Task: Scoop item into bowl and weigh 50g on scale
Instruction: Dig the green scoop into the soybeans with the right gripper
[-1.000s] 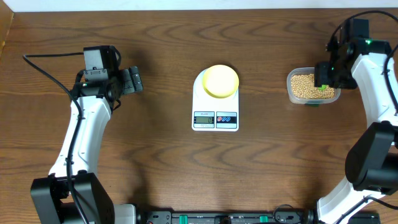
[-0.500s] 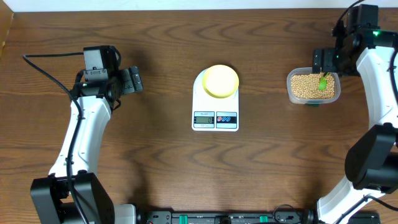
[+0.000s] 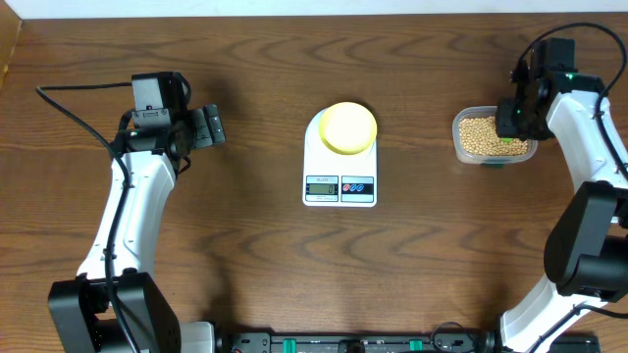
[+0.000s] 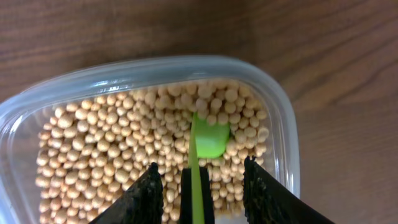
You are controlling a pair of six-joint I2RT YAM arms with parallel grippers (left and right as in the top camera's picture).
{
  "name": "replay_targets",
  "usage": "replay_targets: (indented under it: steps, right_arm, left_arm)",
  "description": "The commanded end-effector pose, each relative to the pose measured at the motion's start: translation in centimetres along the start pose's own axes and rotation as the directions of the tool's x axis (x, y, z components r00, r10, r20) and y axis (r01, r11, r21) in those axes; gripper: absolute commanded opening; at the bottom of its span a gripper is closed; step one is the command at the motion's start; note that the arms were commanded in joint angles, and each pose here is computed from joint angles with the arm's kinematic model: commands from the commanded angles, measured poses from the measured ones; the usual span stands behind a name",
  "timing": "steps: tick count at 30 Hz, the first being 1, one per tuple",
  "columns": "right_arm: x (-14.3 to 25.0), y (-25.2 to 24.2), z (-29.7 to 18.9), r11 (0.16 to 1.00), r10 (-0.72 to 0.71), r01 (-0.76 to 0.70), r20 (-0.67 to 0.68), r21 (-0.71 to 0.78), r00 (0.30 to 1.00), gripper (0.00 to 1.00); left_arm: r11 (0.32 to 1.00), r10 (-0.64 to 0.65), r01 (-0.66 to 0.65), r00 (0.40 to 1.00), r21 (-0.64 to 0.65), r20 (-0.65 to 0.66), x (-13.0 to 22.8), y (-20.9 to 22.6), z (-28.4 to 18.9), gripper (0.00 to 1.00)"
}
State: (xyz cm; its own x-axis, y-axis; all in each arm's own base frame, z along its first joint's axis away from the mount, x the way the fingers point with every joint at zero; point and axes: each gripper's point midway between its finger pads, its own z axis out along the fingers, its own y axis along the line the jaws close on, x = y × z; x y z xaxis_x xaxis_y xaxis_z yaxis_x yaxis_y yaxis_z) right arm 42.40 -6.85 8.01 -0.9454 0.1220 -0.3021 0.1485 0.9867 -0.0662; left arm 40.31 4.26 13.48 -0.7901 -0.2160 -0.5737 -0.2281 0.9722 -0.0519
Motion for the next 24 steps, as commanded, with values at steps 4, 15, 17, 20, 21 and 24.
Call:
replay_targets:
  steps: [4,15,17,20,21,24]
  right_arm:
    - [0.0,-0.5,1.3,1.000,0.022,-0.023,0.022,0.010,1.000,0.41]
    - [-1.3,0.3,0.7,0.999,0.025,-0.022,0.060,-0.038,0.998,0.38]
    - [-1.0,0.3,0.7,0.999,0.024,-0.022,0.049,-0.038,0.999,0.36]
    - [-0.7,0.3,0.7,0.999,0.022,-0.021,0.034,-0.039,0.999,0.34]
    - [-0.6,0.3,0.7,0.999,0.022,-0.021,0.031,-0.039,0.999,0.33]
    - [-0.6,0.3,0.7,0.999,0.010,-0.009,0.033,-0.037,0.999,0.17]
  left_arm:
    - [1.000,-0.009,0.008,1.000,-0.019,-0.012,0.3,0.3,0.4,0.98]
    - [1.000,-0.009,0.008,1.000,-0.019,-0.012,0.3,0.3,0.4,0.98]
    - [1.000,-0.009,0.008,1.000,-0.019,-0.012,0.3,0.3,0.4,0.98]
    - [1.000,-0.009,0.008,1.000,-0.019,-0.012,0.3,0.3,0.4,0.98]
    - [1.000,-0.009,0.008,1.000,-0.019,-0.012,0.3,0.3,0.4,0.98]
    - [1.000,-0.009,0.008,1.000,-0.019,-0.012,0.3,0.3,0.4,0.98]
